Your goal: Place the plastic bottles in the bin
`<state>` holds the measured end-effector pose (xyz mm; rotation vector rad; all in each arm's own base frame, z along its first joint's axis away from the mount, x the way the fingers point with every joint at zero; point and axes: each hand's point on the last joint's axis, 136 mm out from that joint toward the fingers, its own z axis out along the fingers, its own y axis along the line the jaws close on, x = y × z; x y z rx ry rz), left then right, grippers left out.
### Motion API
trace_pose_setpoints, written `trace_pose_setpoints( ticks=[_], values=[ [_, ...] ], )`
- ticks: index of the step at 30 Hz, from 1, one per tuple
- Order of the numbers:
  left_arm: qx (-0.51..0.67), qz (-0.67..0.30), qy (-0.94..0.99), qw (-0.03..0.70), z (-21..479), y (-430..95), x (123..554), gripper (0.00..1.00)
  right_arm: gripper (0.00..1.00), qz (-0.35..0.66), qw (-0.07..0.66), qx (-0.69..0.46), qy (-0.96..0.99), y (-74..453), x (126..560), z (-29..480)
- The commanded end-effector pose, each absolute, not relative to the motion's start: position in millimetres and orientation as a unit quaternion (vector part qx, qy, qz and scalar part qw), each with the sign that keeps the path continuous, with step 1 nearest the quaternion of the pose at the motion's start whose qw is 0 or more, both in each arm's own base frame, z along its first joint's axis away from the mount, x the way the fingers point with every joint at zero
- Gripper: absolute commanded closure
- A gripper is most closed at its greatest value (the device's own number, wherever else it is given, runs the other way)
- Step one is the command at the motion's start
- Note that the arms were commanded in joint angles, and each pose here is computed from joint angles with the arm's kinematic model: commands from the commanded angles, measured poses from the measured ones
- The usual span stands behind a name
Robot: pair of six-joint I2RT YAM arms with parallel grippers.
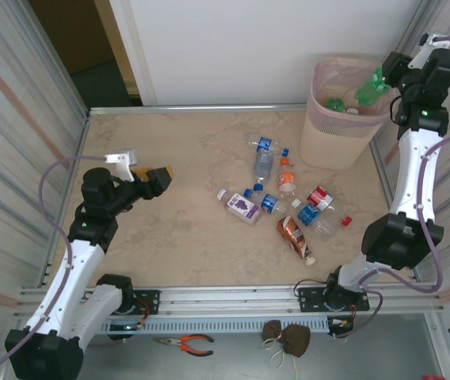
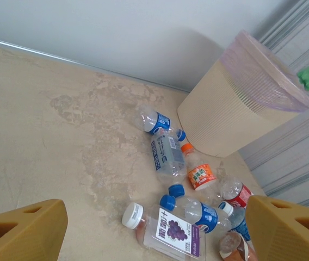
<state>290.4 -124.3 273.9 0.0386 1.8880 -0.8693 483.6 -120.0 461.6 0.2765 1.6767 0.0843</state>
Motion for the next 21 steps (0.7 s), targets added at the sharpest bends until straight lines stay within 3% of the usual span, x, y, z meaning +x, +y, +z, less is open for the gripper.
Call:
trace_pose_setpoints(
  ticks=[1,21],
  values=[
    [0.017,-0.358,0.776,0.519,277.2,-121.4,294.3,0.15,0.84,-0.009,0.631,0.080,0.772,-120.1,485.6,452.4],
    [-0.003,-0.367,0.775,0.515,277.9,-103.4,307.6,0.14,0.81,-0.042,0.465,0.061,0.882,-129.4,535.9,305.4]
  ],
)
